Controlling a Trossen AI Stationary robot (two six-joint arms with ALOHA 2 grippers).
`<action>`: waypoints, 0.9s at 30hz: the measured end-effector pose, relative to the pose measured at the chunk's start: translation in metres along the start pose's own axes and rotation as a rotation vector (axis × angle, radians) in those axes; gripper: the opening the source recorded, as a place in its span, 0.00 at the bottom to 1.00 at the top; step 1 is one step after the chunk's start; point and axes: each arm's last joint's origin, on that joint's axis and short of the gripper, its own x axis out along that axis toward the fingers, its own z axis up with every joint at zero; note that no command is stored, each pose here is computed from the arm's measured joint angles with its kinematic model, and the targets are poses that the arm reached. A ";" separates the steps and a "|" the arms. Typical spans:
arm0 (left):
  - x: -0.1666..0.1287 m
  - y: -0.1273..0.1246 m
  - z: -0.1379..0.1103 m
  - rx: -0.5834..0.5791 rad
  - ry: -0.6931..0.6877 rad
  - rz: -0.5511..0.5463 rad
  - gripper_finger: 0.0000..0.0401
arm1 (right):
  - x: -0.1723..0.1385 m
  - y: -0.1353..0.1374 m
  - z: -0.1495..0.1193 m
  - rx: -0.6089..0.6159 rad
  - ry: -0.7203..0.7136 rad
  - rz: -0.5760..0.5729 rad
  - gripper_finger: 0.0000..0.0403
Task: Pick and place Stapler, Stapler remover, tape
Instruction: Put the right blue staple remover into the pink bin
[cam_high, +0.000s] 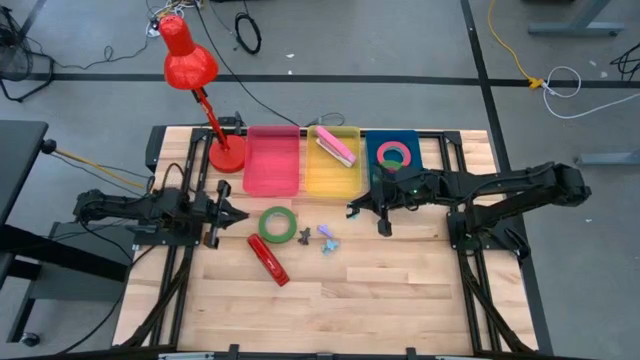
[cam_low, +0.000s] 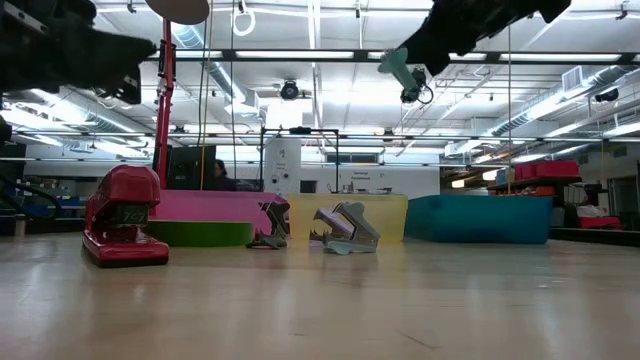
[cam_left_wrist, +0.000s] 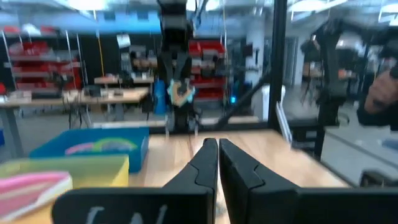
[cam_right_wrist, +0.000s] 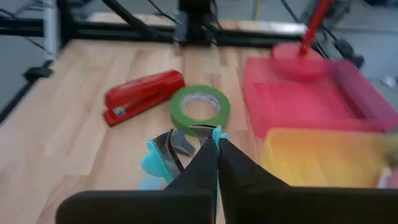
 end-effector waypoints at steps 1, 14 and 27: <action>0.000 0.000 0.002 -0.001 -0.023 0.000 0.05 | -0.001 0.000 0.003 -0.007 -0.026 0.017 0.00; -0.001 0.004 0.011 -0.003 -0.109 0.146 0.05 | -0.036 -0.010 0.028 -0.020 -0.278 0.043 0.00; -0.002 0.007 0.030 0.008 -0.177 0.250 0.14 | -0.049 -0.021 0.028 -0.004 -0.296 0.020 0.00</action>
